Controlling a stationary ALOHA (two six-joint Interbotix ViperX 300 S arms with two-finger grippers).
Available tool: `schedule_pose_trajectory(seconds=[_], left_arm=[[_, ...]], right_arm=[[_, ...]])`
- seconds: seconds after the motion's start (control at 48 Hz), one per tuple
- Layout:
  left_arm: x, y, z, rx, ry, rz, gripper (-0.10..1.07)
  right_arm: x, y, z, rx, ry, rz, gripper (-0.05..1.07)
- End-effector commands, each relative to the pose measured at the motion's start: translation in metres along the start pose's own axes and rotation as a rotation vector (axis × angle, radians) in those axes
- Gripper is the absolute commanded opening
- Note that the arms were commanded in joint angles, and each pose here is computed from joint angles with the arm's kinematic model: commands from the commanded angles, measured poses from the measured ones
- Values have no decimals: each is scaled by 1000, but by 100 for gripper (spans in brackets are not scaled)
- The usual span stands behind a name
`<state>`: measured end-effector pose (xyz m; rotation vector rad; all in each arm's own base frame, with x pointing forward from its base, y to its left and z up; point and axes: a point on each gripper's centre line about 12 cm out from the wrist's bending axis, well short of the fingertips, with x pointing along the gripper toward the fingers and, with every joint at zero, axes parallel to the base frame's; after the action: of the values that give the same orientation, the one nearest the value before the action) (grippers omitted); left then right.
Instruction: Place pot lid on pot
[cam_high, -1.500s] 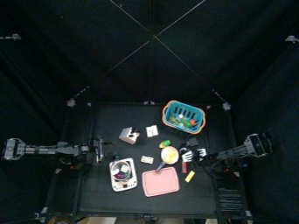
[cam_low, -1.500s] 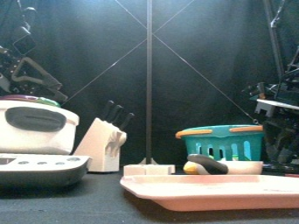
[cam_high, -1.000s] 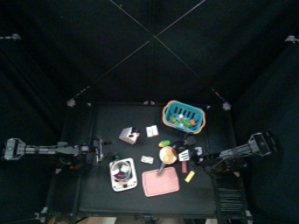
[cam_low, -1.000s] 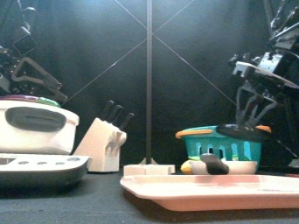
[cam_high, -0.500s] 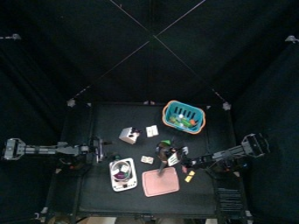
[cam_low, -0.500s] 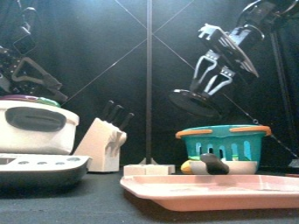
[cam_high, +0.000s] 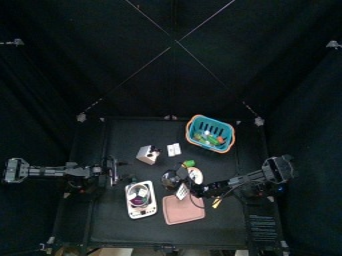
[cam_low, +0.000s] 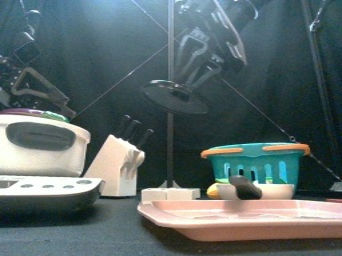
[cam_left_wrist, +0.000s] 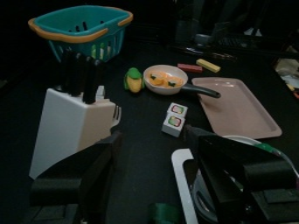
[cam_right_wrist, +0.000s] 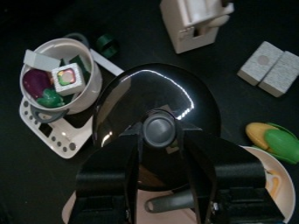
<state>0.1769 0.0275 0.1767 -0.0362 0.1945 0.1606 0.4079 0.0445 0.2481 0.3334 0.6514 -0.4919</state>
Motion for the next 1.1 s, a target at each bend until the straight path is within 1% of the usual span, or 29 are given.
schedule_pose_trajectory(seconds=[0.0,0.125,0.25,0.354,0.438,0.542,0.771,0.958,1.083], left_arm=[[2,2,4,-8,-11,13,94],[1,3,4,-13,-10,20,94],[1,3,3,-13,-6,20,94],[1,3,4,-14,-10,20,94],[1,3,3,-14,-8,21,94],[1,3,2,-14,-5,21,94],[1,3,3,-13,-6,21,94],[0,3,1,-11,-3,20,94],[0,3,0,-11,0,20,94]], right_arm=[[-3,19,24,-24,-40,49,54],[8,43,41,-81,-57,92,54],[21,67,53,-134,-69,133,54],[37,86,57,-180,-55,154,54],[47,99,59,-204,-41,173,54],[58,113,61,-256,-14,192,54],[76,123,72,-333,29,186,54],[91,115,82,-341,53,127,54],[97,109,83,-341,63,101,54]])
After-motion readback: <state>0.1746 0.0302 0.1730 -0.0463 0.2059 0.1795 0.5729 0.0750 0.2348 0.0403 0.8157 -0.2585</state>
